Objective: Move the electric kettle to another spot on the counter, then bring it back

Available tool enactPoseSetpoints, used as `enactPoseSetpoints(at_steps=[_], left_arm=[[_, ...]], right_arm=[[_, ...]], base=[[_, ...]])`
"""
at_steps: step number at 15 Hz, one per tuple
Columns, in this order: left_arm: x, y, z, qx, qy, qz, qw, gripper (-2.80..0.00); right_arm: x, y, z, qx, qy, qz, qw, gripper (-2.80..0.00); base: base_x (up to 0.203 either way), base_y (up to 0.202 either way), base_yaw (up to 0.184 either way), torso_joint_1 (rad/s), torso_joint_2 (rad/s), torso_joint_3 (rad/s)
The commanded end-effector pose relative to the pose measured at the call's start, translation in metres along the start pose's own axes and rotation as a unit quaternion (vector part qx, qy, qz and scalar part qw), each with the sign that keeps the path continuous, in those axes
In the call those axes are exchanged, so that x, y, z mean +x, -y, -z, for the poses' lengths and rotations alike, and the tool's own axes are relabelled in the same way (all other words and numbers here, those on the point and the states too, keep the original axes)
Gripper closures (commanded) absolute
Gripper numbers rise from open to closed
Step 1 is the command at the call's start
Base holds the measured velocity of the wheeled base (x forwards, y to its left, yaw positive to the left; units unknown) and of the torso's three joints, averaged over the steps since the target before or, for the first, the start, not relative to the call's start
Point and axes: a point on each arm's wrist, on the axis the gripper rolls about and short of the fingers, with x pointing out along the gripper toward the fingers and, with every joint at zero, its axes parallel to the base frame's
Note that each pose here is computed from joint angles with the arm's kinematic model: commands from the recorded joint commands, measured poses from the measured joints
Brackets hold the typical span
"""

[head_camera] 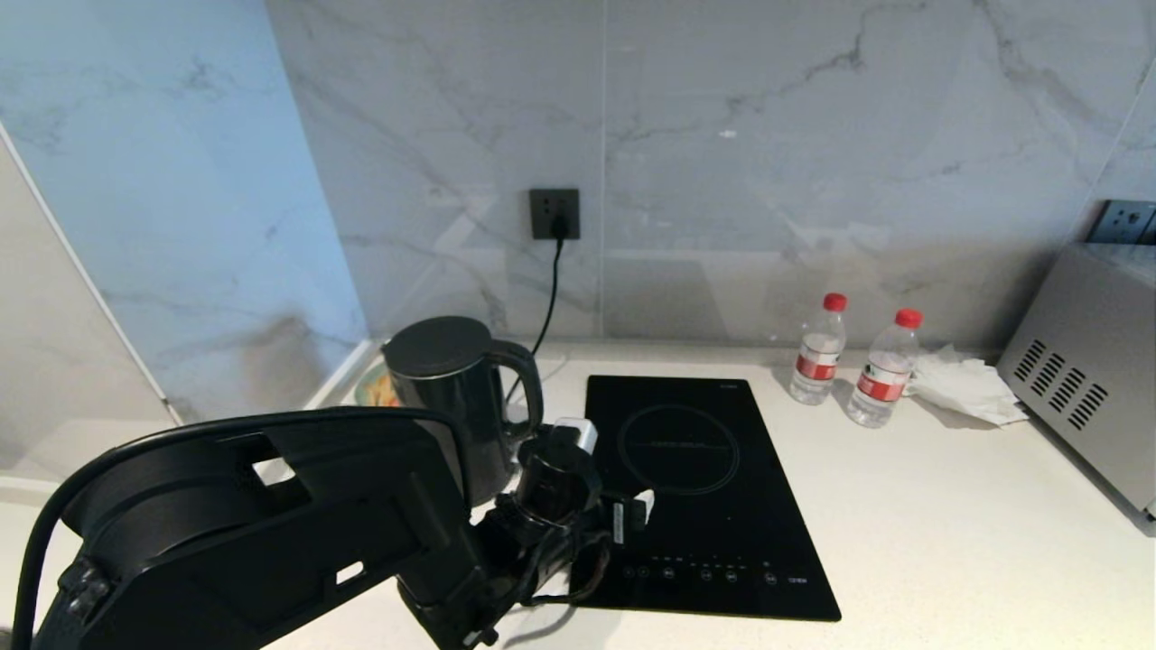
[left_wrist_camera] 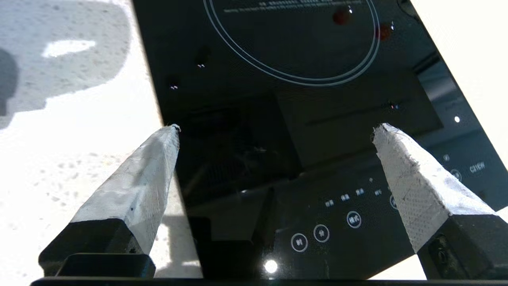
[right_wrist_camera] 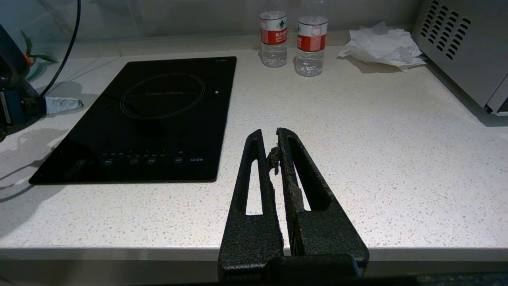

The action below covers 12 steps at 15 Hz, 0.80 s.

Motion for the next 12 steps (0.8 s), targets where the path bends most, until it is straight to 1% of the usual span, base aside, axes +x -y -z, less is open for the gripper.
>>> enactPoseSetpoints(at_steps=[1, 2, 3, 4, 5, 6, 8, 10, 12], left_arm=[[0.007, -0.001, 0.005, 0.000, -0.001, -0.006, 1.0000, -2.80], [0.014, -0.001, 0.006, 0.000, 0.011, -0.027, 0.9996, -2.80], [0.023, 0.000, 0.005, -0.001, 0.037, -0.071, 0.9967, -2.80], [0.034, 0.003, 0.004, -0.003, 0.066, -0.113, 0.9914, -2.80], [0.041, 0.007, 0.003, -0.005, 0.086, -0.137, 0.9868, -2.80], [0.045, 0.011, 0.003, -0.005, 0.092, -0.139, 0.9860, -2.80], [0.045, 0.012, 0.001, -0.012, 0.098, -0.137, 0.9857, -2.80], [0.046, 0.008, 0.000, -0.026, 0.100, -0.140, 0.9848, -2.80], [0.048, 0.002, -0.002, -0.029, 0.101, -0.147, 0.9836, -2.80]], right_arm=[[0.000, 0.000, 0.000, 0.000, 0.000, 0.000, 1.000, 0.00], [0.000, 0.000, 0.000, 0.000, 0.000, 0.000, 1.000, 0.00], [0.000, 0.000, 0.000, 0.000, 0.000, 0.000, 1.000, 0.00], [0.000, 0.000, 0.000, 0.000, 0.000, 0.000, 1.000, 0.00], [0.000, 0.000, 0.000, 0.000, 0.000, 0.000, 1.000, 0.00], [0.000, 0.000, 0.000, 0.000, 0.000, 0.000, 1.000, 0.00], [0.000, 0.000, 0.000, 0.000, 0.000, 0.000, 1.000, 0.00], [0.000, 0.000, 0.000, 0.000, 0.000, 0.000, 1.000, 0.00], [0.000, 0.000, 0.000, 0.000, 0.000, 0.000, 1.000, 0.00]], base=[[0.000, 0.000, 0.000, 0.000, 0.00, 0.000], [0.000, 0.000, 0.000, 0.000, 0.00, 0.000], [0.000, 0.000, 0.000, 0.000, 0.00, 0.000], [0.000, 0.000, 0.000, 0.000, 0.00, 0.000], [0.000, 0.000, 0.000, 0.000, 0.00, 0.000], [0.000, 0.000, 0.000, 0.000, 0.00, 0.000], [0.000, 0.000, 0.000, 0.000, 0.00, 0.000], [0.000, 0.000, 0.000, 0.000, 0.00, 0.000], [0.000, 0.000, 0.000, 0.000, 0.00, 0.000]])
